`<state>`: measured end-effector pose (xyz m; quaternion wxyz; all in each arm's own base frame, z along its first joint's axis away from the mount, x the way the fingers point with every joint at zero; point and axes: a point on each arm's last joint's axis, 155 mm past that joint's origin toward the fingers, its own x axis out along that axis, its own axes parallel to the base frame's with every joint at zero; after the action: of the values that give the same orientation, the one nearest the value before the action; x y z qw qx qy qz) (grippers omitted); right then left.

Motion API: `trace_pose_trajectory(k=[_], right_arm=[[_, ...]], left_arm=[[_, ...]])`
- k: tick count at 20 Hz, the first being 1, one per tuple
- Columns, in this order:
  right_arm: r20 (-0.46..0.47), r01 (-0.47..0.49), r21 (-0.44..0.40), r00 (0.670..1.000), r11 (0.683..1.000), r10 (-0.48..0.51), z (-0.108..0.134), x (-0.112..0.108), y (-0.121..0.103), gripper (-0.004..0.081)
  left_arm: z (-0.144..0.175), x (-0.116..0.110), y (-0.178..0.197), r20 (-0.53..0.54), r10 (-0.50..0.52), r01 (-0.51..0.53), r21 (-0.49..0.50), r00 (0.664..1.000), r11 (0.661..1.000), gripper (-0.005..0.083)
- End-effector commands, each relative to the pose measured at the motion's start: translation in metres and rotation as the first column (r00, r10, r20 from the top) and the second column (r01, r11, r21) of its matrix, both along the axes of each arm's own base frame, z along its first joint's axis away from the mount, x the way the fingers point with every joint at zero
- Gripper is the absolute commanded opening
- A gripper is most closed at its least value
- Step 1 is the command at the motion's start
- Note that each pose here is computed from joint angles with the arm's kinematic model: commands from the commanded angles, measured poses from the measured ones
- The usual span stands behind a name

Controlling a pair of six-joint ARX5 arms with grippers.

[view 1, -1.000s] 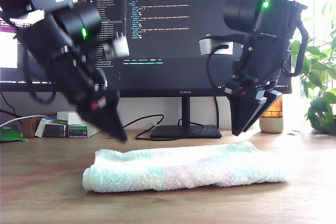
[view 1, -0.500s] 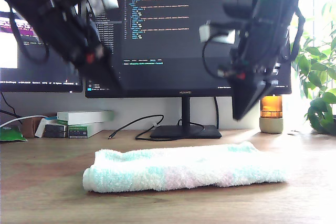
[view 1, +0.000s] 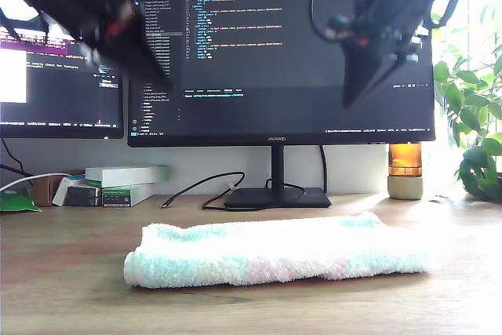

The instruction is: Fold the tea towel to a neat square and place it to the right

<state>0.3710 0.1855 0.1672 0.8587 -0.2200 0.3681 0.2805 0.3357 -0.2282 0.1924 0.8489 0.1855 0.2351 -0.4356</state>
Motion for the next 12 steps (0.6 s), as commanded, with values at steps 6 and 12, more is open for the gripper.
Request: trace_pose_trajectory(k=[6, 12], right_arm=[[-0.014, -0.035, 0.034, 0.999, 0.999, 0.035, -0.032, -0.032, -0.006, -0.0011], [-0.064, -0.066, 0.133, 0.995, 0.989, 0.075, -0.078, -0.071, -0.016, -0.0011]], left_arm=[[-0.034, -0.027, 0.008, -0.053, 0.027, -0.030, -0.055, 0.998, 0.998, -0.0019], [-0.063, -0.064, 0.013, -0.113, 0.020, -0.036, -0.146, 0.993, 0.989, -0.0019]])
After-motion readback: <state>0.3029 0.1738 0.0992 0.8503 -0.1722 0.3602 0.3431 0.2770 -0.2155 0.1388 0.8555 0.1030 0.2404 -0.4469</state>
